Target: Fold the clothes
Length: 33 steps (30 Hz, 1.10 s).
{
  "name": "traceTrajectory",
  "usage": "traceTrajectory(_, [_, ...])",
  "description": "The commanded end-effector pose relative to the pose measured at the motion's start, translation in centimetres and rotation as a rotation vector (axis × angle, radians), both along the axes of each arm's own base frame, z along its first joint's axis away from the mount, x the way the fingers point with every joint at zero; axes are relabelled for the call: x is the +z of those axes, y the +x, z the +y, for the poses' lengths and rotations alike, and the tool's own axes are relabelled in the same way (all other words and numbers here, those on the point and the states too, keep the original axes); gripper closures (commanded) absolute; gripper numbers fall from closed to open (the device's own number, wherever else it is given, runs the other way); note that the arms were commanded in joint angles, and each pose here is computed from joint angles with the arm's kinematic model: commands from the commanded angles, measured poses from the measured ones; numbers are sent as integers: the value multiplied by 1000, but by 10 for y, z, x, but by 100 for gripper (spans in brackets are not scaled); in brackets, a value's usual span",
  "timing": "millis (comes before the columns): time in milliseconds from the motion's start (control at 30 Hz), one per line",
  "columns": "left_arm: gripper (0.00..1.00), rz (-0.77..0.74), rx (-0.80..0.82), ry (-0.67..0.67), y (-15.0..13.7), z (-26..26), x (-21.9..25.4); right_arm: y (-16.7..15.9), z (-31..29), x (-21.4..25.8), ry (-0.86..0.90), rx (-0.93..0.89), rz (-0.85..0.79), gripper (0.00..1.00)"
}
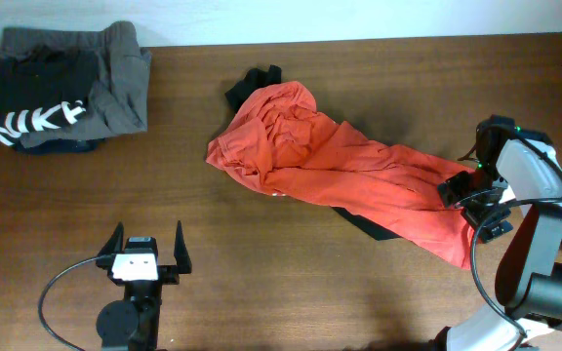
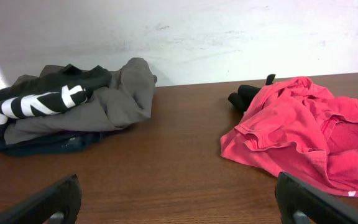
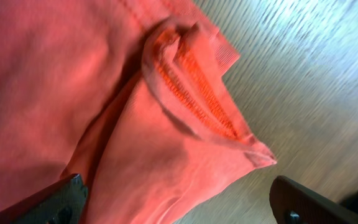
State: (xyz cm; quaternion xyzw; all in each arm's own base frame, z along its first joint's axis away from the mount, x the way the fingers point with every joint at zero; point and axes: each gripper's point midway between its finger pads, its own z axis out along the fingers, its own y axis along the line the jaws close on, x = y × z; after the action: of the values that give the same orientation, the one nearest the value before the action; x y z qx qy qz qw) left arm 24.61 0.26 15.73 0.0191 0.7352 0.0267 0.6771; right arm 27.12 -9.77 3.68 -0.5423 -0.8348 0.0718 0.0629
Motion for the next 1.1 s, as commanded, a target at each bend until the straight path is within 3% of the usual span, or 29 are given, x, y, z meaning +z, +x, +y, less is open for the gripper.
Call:
traceTrajectory(0, [1,0,-8,15,0,-1,-1,-4,-21,6,-125,-10,11,1])
traceTrajectory(200, [1,0,-8,15,0,-1,-1,-1,-44,11,-248,54,19,1])
traceTrajectory(367, [1,0,-8,15,0,-1,-1,27,-52,10,-254,215,-64,2])
traceTrajectory(1067, [1,0,-8,15,0,-1,-1,53,-42,-13,173,527,-387,1])
